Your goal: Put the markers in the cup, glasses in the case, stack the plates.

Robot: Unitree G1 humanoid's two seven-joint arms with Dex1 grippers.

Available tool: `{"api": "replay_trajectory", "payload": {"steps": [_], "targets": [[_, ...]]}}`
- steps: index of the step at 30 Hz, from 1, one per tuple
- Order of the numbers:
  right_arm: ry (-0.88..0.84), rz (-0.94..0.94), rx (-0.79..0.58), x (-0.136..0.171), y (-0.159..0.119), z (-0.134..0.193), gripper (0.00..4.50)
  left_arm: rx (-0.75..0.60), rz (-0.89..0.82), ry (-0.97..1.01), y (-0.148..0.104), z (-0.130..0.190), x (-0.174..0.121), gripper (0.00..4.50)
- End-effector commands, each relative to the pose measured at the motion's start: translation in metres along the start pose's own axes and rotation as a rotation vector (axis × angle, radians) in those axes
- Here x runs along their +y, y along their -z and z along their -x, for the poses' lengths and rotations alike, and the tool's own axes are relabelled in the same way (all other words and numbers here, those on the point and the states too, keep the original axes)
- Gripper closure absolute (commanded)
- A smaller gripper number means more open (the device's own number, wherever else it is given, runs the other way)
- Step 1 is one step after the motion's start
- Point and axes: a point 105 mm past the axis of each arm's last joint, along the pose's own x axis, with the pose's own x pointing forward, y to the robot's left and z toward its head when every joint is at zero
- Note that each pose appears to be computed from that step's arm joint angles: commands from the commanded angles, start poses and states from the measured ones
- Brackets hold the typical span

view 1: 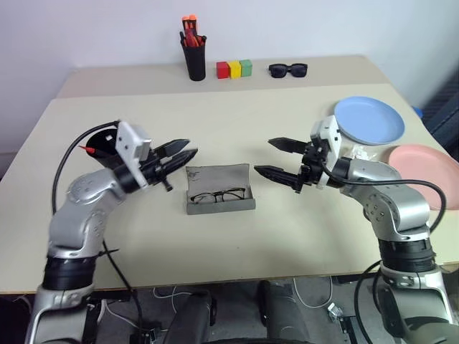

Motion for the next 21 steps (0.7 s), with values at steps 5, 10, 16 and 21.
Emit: {"api": "replay_trajectory", "payload": {"steps": [5,10,16,21], "targets": [[0.014,0.073,-0.061,0.006,-0.015,-0.005,0.0,0.152,-0.074,-0.169,0.026,-0.034,0.025,4.45],[0.029,0.086,-0.055,0.007,-0.012,-0.006,0.0,0.293,0.03,-0.076,0.046,-0.044,0.013,4.45],[0.029,0.097,-0.067,0.008,-0.014,-0.009,0.0,0.421,0.445,-0.013,0.062,-0.027,0.003,4.45],[0.033,0.105,-0.072,0.006,-0.016,-0.011,0.0,0.449,0.572,0.037,0.058,-0.012,-0.002,4.45]]}}
